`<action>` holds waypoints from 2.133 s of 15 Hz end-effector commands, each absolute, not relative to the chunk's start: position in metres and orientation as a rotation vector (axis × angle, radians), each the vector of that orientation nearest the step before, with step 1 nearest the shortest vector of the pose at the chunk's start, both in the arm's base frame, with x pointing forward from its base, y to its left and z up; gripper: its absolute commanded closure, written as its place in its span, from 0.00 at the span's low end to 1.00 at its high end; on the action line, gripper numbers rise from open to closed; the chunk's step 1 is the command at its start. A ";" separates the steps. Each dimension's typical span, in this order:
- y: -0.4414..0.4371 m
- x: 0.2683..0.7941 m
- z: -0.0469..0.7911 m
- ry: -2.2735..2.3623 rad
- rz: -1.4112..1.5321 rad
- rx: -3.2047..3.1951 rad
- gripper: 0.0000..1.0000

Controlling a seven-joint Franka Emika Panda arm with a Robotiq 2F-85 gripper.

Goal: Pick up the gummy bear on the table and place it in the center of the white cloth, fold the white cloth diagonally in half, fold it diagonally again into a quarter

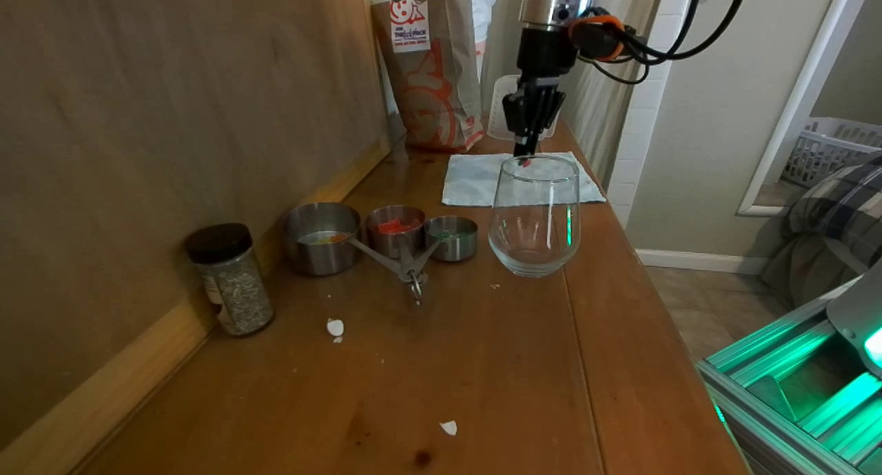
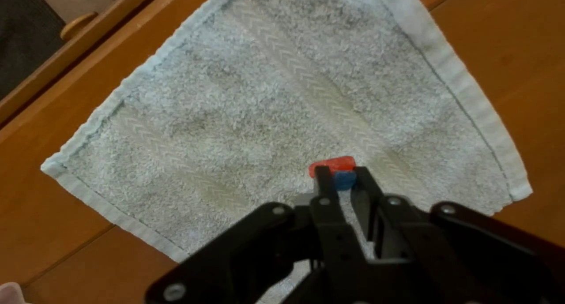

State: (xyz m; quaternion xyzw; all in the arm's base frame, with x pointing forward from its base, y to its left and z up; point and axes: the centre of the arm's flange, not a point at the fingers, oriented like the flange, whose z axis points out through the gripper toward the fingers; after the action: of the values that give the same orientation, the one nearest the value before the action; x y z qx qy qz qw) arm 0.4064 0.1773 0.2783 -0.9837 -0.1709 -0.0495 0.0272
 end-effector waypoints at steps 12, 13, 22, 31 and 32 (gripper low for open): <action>0.174 0.425 0.259 -0.492 -0.206 -3.026 0.48; 0.173 0.426 0.258 -0.488 -0.209 -3.027 0.48; 0.195 0.428 0.279 -0.517 -0.218 -3.010 0.00; 0.259 0.406 0.274 -0.675 -0.096 -2.966 0.00; 0.263 0.405 0.272 -0.689 -0.093 -2.960 0.00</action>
State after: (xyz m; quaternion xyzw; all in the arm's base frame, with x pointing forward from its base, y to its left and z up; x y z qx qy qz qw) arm 0.4029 0.2473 0.2769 -0.9725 -0.2249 -0.0426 0.0433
